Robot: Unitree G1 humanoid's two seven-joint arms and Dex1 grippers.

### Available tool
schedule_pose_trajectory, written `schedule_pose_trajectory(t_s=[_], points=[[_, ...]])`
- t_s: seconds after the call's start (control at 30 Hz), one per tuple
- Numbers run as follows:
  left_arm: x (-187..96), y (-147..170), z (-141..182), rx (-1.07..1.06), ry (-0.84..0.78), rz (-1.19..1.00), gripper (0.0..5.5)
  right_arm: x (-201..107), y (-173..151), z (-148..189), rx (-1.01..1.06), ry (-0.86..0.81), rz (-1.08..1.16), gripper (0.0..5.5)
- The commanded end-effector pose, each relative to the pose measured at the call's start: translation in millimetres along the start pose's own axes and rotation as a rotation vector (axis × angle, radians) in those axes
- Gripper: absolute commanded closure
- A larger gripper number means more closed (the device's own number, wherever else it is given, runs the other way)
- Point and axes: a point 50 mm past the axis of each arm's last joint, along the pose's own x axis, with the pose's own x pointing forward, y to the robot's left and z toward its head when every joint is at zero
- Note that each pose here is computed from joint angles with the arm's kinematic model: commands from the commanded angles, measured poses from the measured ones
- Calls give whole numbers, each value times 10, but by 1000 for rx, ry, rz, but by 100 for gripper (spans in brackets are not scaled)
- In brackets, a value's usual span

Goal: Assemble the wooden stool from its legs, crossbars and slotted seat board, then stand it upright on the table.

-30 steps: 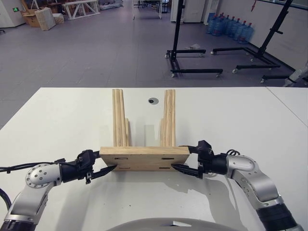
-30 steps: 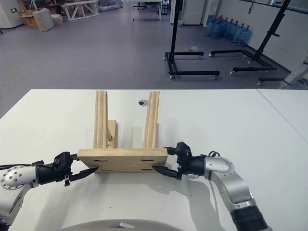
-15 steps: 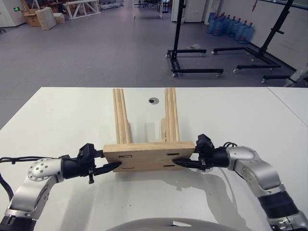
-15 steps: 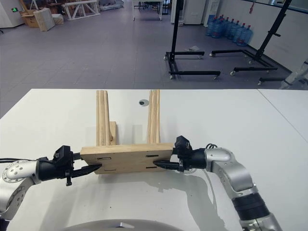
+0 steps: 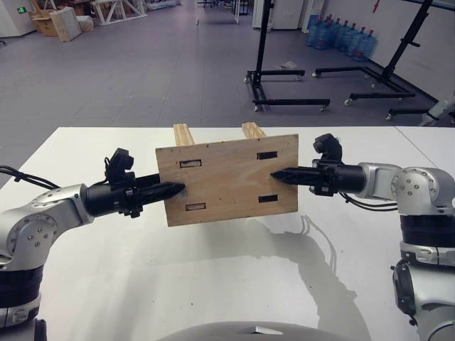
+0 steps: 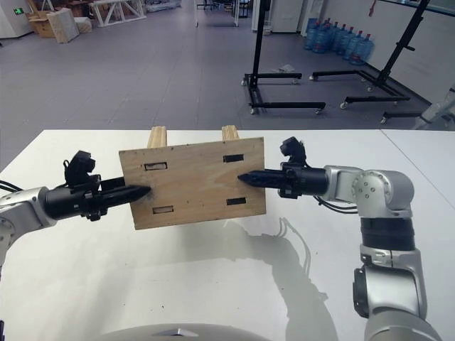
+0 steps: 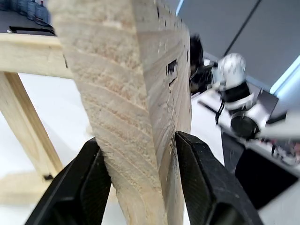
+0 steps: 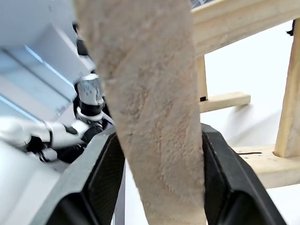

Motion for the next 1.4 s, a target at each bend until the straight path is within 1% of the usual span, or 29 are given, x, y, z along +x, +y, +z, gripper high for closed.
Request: schedule_pose_trajectory(t_s=[0.03,0.17,0.3,0.47,0.63,0.73,0.93,1.03,1.2,1.23,1.3,1.37,1.4], points=[[243,123,45,-133,20,102,358,463,-5,14,179,4,146,345],[305,318,34,-271,2,219,358,557,-18,181,227,-76,121,348],[431,509,138,-398,-72,310,358,666,-48,447,240,-218,36,361],[628,665,235,-506,-102,392,358,777,-101,625,307,-316,-65,373],[809,805,148,-632,-91,476,358,873,-243,678,407,-341,-223,375],[870,847,158,-670,-89,501,358,909,-284,708,433,-344,-265,377],[960,1004,16,-772,-75,586,369,1043,-450,611,484,-318,-354,377],[1037,1059,-29,-802,-82,598,382,1066,-545,590,467,-334,-400,377],[1202,1089,-41,-809,-93,588,389,1123,-687,565,415,-330,-464,377],[1237,1086,-38,-808,-93,583,390,1131,-709,550,418,-326,-468,338],[1293,1069,-14,-802,-95,567,394,1142,-725,542,418,-319,-467,298],[1314,1064,0,-797,-96,560,396,1152,-726,542,415,-311,-463,264],[1315,1066,-4,-796,-95,560,396,1150,-733,534,419,-308,-464,261]])
